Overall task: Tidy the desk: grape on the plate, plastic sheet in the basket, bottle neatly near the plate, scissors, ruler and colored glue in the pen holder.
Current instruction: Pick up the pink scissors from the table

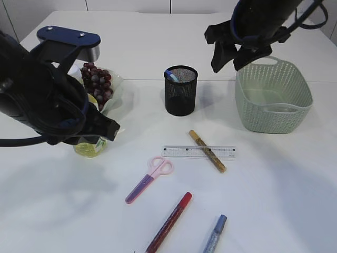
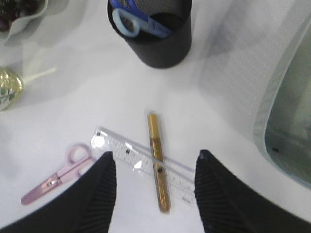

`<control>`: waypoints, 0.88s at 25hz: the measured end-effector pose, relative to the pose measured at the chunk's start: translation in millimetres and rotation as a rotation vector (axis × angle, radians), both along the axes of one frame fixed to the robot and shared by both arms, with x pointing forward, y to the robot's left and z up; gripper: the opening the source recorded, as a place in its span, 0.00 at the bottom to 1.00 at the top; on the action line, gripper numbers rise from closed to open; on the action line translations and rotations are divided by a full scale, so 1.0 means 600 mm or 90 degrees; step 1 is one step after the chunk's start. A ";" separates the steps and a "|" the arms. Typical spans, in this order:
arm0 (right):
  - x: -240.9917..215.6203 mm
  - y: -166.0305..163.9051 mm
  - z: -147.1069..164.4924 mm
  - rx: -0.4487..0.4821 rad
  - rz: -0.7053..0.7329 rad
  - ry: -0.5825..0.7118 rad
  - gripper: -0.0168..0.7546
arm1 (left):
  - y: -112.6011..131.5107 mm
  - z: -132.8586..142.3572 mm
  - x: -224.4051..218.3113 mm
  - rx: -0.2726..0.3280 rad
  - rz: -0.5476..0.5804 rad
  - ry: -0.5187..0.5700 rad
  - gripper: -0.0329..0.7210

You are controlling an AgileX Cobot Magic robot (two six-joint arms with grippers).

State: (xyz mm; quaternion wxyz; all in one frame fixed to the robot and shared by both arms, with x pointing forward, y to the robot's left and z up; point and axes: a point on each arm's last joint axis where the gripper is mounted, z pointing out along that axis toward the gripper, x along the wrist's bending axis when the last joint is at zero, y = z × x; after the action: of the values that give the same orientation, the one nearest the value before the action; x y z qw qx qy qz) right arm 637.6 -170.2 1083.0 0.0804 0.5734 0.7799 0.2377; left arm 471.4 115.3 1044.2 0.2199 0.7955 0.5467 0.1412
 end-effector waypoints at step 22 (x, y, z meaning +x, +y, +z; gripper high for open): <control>-0.218 -0.064 0.058 -0.025 -0.005 0.056 0.56 | -0.028 -0.049 0.069 0.109 -0.131 0.030 0.15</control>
State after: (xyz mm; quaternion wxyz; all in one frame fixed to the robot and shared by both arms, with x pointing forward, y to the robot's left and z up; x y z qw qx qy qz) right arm 506.5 -208.3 1117.8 0.0580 0.5849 0.7848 0.1966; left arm 513.1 98.8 1014.9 0.1515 0.8664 0.4531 0.1456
